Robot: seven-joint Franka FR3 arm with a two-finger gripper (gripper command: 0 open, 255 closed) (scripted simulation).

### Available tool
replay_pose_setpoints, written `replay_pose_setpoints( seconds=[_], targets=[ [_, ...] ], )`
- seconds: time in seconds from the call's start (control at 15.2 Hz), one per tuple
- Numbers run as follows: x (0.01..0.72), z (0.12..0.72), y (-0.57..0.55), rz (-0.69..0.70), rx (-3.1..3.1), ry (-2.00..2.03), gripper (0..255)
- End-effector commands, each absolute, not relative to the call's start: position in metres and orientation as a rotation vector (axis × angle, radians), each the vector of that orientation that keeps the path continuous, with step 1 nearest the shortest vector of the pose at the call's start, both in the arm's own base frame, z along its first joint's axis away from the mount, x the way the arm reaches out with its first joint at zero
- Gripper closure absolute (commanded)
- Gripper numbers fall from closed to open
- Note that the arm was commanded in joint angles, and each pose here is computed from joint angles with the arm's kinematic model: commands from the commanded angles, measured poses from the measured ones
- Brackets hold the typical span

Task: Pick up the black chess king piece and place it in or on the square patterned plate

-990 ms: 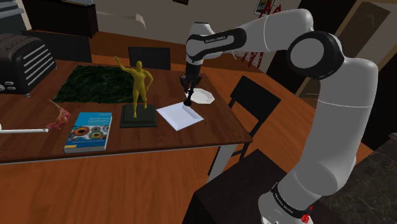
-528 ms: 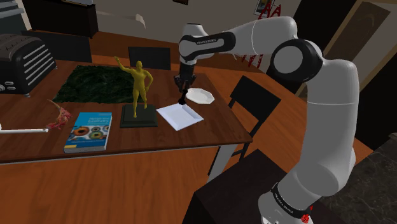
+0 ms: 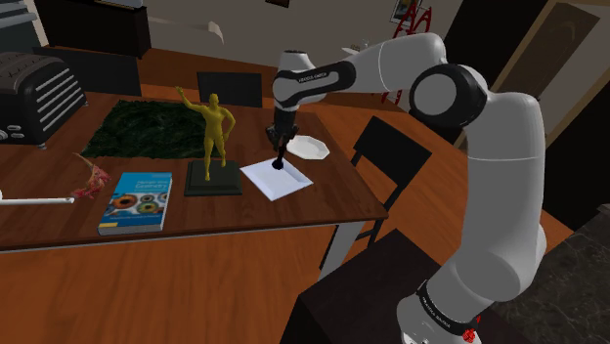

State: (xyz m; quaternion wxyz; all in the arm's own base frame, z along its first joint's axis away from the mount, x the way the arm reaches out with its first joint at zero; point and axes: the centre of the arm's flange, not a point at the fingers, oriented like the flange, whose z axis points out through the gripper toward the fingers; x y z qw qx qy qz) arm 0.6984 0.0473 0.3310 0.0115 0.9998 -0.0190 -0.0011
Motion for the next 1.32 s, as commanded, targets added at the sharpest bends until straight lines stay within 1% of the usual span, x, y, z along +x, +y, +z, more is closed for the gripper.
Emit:
replay_pose_setpoints(
  seconds=[0.0, 0.4, 0.92, 0.99, 1.25],
  targets=[
    [0.699, 0.320, 0.048, -0.003, 3.118, -0.059, 255],
    [0.699, 0.287, 0.048, -0.003, 3.118, -0.059, 255],
    [0.699, 0.287, 0.048, -0.003, 3.118, -0.059, 255],
    [0.699, 0.287, 0.048, -0.003, 3.118, -0.059, 0],
    [0.699, 0.287, 0.048, -0.003, 3.118, -0.059, 0]
  ],
)
